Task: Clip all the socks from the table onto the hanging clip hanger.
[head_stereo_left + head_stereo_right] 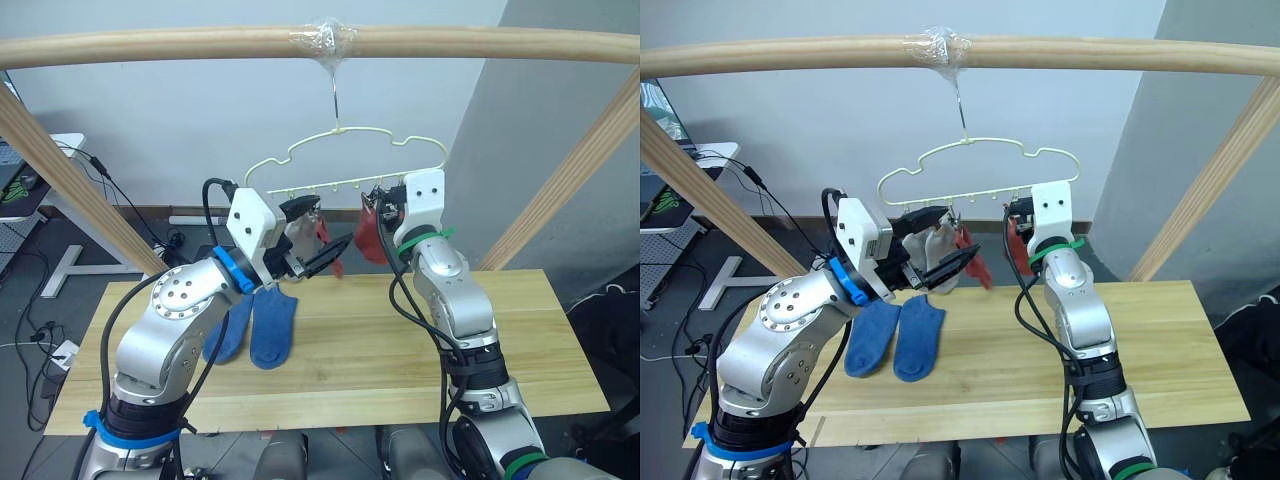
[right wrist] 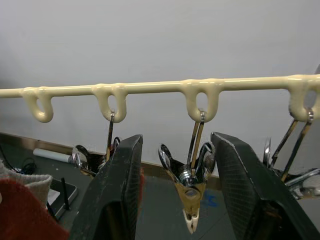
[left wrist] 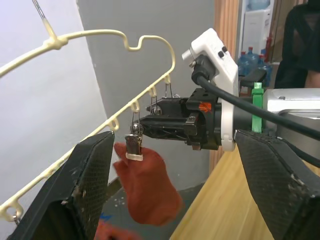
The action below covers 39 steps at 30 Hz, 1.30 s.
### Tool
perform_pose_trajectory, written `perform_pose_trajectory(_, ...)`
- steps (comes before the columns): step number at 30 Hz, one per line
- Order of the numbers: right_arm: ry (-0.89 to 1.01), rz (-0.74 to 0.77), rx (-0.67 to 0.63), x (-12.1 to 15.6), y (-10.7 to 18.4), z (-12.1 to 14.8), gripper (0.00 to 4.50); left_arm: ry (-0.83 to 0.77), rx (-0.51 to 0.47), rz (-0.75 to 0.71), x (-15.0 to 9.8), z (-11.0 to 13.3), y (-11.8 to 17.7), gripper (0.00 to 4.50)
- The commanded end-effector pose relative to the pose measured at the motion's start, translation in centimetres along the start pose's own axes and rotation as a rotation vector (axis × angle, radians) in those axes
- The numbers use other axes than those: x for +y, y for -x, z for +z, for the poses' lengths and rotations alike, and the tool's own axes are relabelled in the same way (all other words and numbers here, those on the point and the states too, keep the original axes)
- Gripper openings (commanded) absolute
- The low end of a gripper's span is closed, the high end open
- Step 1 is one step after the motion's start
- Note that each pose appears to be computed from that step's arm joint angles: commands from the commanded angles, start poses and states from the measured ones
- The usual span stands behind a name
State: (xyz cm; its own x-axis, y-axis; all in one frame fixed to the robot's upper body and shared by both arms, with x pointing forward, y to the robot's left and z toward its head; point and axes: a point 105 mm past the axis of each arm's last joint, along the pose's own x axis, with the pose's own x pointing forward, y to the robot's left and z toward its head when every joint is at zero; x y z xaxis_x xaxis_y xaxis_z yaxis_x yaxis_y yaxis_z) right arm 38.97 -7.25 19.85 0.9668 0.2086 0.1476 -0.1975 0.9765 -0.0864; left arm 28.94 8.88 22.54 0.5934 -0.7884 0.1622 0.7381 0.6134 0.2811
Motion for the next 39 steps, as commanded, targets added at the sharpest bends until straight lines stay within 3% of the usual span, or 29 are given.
perform_pose_trajectory(1, -0.006, -0.005, -0.080, -0.1, 0.0, 2.0, 1.68, -0.022, -0.049, -0.005, -0.3, 1.4, 0.1, 3.98)
perform_pose_trajectory(4, -0.004, -0.010, -0.093, -0.3, 0.0, 2.2, 0.68, -0.018, -0.055, -0.011, -0.4, 1.5, 0.0, 3.98)
perform_pose_trajectory(7, -0.003, -0.011, -0.099, -0.3, 0.1, 2.3, 0.01, -0.014, -0.057, -0.017, -0.5, 1.5, -0.1, 3.98)
perform_pose_trajectory(16, 0.012, 0.032, -0.049, -0.5, 0.4, 1.5, 0.01, -0.002, -0.046, -0.017, -0.9, 1.0, 0.2, 3.98)
perform_pose_trajectory(21, 0.008, 0.063, -0.018, -1.2, 0.5, 1.3, 0.01, 0.024, 0.016, 0.009, -1.3, -1.3, 0.6, 3.98)
perform_pose_trajectory(22, 0.003, 0.066, -0.013, -1.2, 0.5, 1.3, 0.01, 0.034, 0.045, 0.036, -1.2, -2.4, 1.0, 3.98)
perform_pose_trajectory(24, 0.003, 0.089, 0.002, -1.5, 0.6, 1.3, 0.01, 0.118, 0.242, 0.164, -0.8, -8.6, 3.1, 3.98)
perform_pose_trajectory(27, 0.009, 0.119, 0.020, -1.6, 0.8, 1.2, 0.01, 0.146, 0.453, 0.342, 0.3, -14.9, 5.8, 3.98)
perform_pose_trajectory(31, 0.020, 0.130, 0.031, -1.9, 1.0, 1.2, 0.01, 0.110, 0.575, 0.476, 1.9, -18.6, 7.4, 3.98)
perform_pose_trajectory(33, 0.023, 0.131, 0.035, -1.9, 1.0, 1.2, 0.01, 0.168, 0.633, 0.511, 1.9, -20.3, 8.0, 3.98)
perform_pose_trajectory(39, 0.026, 0.127, 0.039, -2.1, 0.9, 1.2, 0.01, 0.279, 0.657, 0.517, 0.8, -22.5, 7.3, 3.98)
